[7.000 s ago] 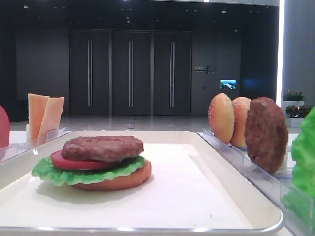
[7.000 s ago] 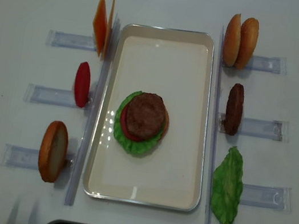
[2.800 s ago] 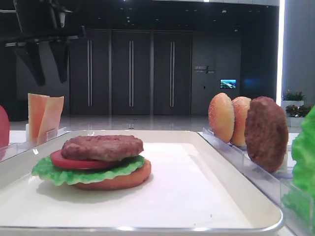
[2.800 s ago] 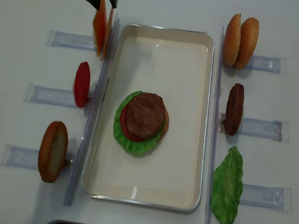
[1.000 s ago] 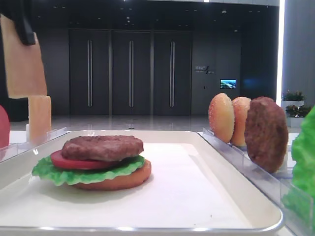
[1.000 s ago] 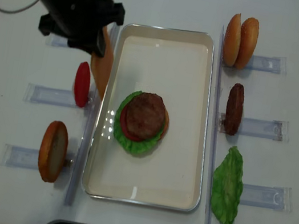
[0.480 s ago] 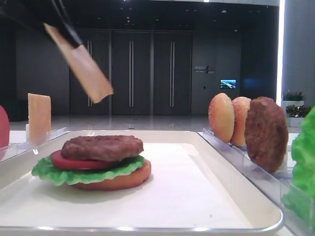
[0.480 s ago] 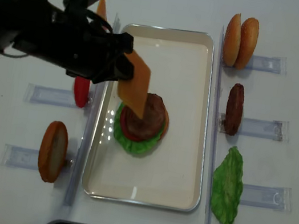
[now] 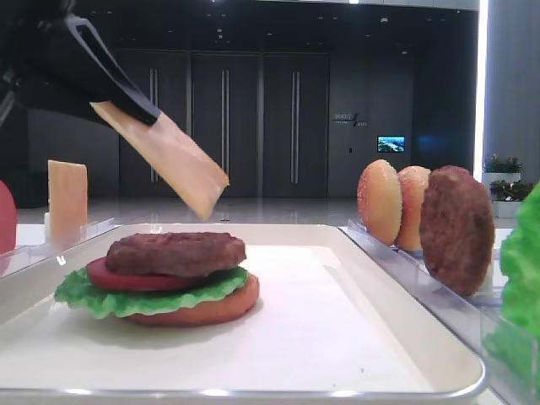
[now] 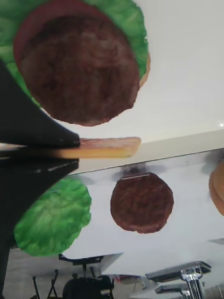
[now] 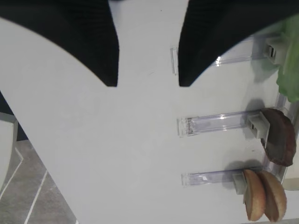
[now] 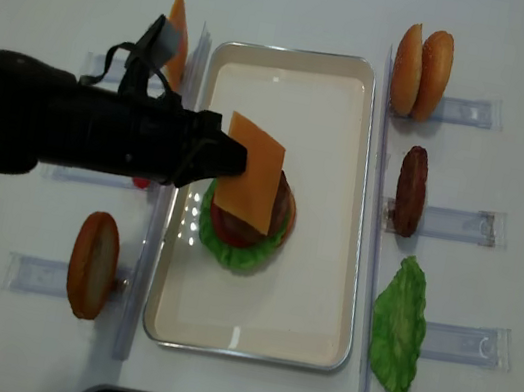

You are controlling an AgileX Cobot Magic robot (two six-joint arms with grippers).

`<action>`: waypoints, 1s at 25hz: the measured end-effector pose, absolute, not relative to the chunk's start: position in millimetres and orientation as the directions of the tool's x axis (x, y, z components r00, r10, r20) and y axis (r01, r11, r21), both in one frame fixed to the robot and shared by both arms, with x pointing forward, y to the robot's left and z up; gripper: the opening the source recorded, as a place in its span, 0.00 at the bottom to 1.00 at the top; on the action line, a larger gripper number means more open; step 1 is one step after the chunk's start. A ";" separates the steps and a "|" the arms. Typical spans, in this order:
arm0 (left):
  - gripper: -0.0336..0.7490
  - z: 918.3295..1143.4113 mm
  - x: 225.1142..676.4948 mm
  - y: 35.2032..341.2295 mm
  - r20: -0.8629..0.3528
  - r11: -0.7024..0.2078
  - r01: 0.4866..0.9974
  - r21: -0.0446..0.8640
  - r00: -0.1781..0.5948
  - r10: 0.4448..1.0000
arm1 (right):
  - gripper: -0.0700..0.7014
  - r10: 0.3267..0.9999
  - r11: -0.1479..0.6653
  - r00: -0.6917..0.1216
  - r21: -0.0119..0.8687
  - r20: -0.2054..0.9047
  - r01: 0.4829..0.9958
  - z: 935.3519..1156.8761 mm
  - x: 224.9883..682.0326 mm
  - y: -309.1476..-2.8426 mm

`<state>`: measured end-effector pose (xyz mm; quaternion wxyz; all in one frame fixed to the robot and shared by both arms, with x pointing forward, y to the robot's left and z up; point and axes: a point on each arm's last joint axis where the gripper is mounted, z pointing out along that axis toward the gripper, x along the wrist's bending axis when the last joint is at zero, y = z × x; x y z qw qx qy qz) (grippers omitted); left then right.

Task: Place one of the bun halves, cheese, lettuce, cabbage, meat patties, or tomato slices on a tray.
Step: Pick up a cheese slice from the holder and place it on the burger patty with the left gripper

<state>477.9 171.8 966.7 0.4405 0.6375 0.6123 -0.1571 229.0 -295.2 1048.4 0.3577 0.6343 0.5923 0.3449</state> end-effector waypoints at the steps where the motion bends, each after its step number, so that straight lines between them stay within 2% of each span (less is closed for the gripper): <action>1: 0.07 964.8 478.6 172.2 -0.745 0.131 0.918 0.375 0.215 0.632 | 0.47 0.998 -0.043 0.061 0.862 0.014 0.505 1048.4 229.0 -295.2; 5: 0.07 953.9 480.9 170.5 -0.748 0.099 0.922 0.374 0.237 0.620 | 0.47 0.998 -0.043 0.061 0.862 0.014 0.505 1048.4 229.0 -295.2; 13: 0.07 925.5 484.5 166.4 -0.760 0.050 0.947 0.317 0.223 0.610 | 0.47 0.998 -0.043 0.061 0.862 0.014 0.505 1048.4 229.0 -295.2; 19: 0.07 927.4 485.5 165.4 -0.768 0.051 0.939 0.339 0.245 0.591 | 0.47 0.998 -0.043 0.061 0.862 0.014 0.505 1048.4 229.0 -295.2; 25: 0.07 933.1 490.2 175.9 -0.809 0.091 0.936 0.340 0.241 0.536 | 0.47 0.998 -0.043 0.061 0.862 0.014 0.505 1048.4 229.0 -295.2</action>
